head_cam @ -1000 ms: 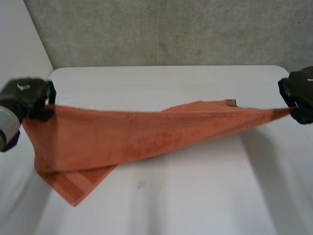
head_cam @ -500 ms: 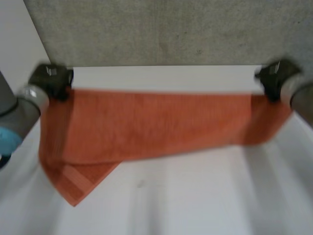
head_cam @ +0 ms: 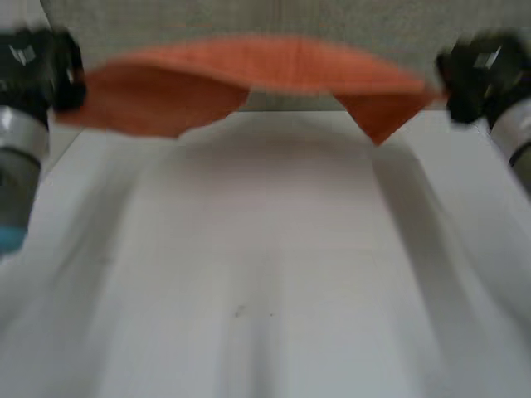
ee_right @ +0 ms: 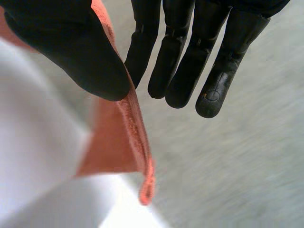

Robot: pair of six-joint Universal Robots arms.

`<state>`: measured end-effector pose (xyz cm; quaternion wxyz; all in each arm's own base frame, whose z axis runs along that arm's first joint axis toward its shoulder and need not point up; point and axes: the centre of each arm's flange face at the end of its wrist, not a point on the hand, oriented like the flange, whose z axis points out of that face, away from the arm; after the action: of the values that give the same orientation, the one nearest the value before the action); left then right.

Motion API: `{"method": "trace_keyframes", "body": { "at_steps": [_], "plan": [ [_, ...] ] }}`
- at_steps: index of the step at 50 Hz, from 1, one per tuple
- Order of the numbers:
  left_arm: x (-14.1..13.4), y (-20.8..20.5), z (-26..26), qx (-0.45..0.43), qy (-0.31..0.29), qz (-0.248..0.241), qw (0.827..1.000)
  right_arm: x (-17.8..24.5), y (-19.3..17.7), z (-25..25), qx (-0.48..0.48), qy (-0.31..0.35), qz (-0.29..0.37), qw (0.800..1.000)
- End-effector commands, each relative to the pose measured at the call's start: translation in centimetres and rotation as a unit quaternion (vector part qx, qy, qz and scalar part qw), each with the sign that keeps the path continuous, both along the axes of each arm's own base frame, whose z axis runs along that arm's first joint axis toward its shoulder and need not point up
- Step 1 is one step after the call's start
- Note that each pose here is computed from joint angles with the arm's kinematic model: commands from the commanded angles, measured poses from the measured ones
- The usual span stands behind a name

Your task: Fold the laundry

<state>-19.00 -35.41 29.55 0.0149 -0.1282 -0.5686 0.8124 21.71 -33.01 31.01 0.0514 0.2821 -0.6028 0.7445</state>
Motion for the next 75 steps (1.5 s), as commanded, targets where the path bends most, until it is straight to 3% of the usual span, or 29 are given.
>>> {"method": "trace_keyframes", "body": {
  "at_steps": [1,5,11,22,27,75],
  "plan": [
    [0.6,2.9,-9.3,0.145,-0.027,-0.023,0.989,-0.8,3.4,-11.5,0.178,0.049,0.016,0.983],
    [0.5,3.7,-12.6,0.196,-0.035,-0.034,0.979,-0.7,4.4,-15.5,0.237,0.074,0.030,0.968],
    [0.7,3.5,-12.7,0.198,-0.034,-0.029,0.979,-0.8,4.6,-17.2,0.267,0.063,0.030,0.961],
    [1.5,3.3,-12.6,0.200,-0.031,-0.018,0.979,-3.2,3.6,-17.1,0.309,-0.055,-0.025,0.949],
    [1.5,3.3,-12.7,0.201,-0.031,-0.018,0.979,-3.9,3.6,-17.5,0.319,-0.064,-0.029,0.945],
    [1.2,3.5,-12.6,0.201,-0.032,-0.024,0.979,-2.5,-1.9,-19.0,0.271,-0.066,-0.004,0.960]
  ]
}}
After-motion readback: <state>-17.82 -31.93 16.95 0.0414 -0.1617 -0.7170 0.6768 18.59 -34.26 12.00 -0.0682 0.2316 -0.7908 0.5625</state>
